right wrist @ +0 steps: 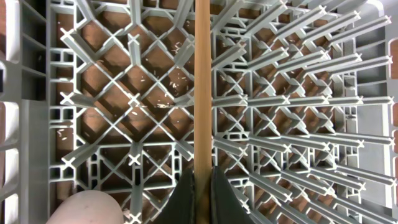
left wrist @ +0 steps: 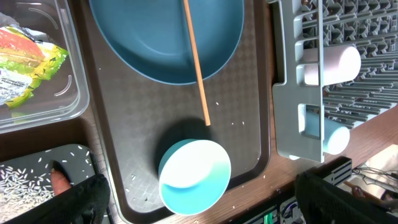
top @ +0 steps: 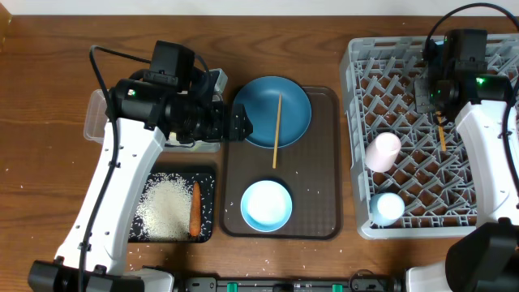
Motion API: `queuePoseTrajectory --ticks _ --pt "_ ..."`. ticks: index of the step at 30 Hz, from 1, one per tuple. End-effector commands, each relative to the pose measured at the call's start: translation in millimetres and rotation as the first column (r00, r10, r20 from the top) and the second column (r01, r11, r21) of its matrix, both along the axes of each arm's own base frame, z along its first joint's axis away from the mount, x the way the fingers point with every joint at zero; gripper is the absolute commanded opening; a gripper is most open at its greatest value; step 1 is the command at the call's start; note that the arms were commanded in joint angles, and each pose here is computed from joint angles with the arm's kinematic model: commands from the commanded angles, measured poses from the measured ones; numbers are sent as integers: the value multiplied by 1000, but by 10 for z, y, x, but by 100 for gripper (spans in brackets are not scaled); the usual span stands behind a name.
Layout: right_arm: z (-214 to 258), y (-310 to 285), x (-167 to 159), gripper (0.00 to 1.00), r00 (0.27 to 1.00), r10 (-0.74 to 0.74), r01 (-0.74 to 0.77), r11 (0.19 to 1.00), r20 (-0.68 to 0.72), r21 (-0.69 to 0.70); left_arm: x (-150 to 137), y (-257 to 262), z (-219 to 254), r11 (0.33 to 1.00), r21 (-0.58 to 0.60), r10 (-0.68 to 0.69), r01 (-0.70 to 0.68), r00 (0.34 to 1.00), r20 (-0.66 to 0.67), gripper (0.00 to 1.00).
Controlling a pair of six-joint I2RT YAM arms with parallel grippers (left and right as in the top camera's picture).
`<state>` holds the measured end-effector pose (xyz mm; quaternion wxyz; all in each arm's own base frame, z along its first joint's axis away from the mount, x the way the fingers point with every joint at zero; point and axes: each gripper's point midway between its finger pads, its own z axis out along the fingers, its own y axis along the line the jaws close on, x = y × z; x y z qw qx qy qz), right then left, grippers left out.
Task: Sort waste into correct bins and load items into the dishwasher rack
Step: 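Lower the chopstick upright into the rack and release it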
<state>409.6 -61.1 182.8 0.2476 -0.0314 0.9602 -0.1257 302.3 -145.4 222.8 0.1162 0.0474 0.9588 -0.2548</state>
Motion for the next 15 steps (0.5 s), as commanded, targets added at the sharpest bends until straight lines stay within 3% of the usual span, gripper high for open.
queuePoseTrajectory --ticks 1,15 --pt "-93 3 43 1 1000 16 -15 1000 -24 7 7 27 -41 1000 11 8 -8 1000 -10 97" --pt "-331 9 58 5 996 20 -19 1000 -87 16 7 27 -41 1000 11 8 -8 1000 -10 97"
